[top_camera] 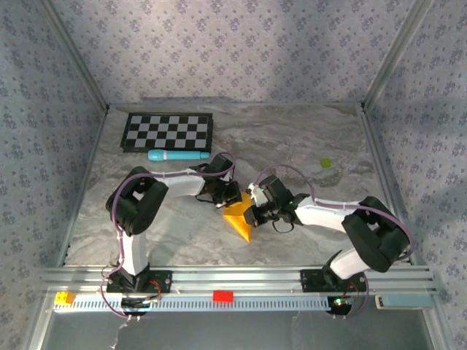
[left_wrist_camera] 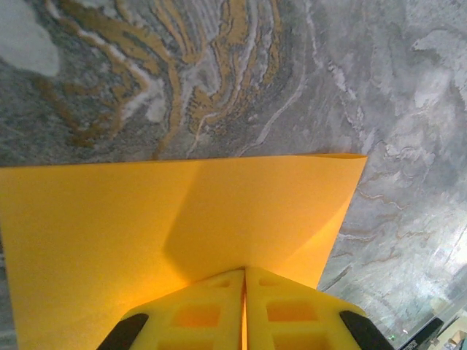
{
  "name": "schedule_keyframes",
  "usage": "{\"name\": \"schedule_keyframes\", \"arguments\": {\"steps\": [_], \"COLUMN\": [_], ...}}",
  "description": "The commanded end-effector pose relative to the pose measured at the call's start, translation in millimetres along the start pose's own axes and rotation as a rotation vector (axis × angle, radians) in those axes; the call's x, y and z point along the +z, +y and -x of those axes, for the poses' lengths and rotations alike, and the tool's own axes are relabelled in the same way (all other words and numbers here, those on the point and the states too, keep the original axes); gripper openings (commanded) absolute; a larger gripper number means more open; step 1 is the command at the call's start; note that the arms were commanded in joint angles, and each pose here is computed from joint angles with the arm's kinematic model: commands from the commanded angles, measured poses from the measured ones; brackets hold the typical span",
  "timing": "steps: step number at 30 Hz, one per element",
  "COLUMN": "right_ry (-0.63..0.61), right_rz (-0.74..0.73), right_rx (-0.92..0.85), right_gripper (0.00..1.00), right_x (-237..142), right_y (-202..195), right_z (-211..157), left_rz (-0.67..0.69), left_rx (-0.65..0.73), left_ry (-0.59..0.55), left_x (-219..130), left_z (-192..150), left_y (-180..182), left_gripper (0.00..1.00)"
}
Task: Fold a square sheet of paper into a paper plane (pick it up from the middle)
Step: Third fold the triangle at the center of the table.
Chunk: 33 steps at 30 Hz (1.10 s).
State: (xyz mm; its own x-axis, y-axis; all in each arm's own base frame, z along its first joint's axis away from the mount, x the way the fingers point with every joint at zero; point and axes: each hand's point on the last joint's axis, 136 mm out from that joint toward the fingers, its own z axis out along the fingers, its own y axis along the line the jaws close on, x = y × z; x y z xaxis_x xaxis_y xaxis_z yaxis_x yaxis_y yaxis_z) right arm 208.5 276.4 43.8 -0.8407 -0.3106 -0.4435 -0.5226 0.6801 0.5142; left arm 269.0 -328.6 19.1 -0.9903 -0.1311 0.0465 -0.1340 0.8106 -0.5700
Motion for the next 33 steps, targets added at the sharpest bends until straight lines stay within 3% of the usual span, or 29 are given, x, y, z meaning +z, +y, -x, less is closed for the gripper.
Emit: {"name": "schedule_keyframes", "arguments": {"steps": [1,33], "right_ry": [0.009,0.051], "right_rz": [-0.045,-0.125], "right_rx": [-0.022,-0.022], "right_gripper": [0.00,0.00], "right_x": [0.7,7.7], "right_y": [-5.2,-14.9], "right_z": [3.7,-1.5], "left_rz": [0.100,0.107], "left_rx": [-0.019,-0.017], "left_ry": [0.021,0.012], "left_x": [8.1,2.7], "left_z": [-10.1,-10.2], "left_y": [28.3,26.4], "left_gripper": [0.09,0.08]}}
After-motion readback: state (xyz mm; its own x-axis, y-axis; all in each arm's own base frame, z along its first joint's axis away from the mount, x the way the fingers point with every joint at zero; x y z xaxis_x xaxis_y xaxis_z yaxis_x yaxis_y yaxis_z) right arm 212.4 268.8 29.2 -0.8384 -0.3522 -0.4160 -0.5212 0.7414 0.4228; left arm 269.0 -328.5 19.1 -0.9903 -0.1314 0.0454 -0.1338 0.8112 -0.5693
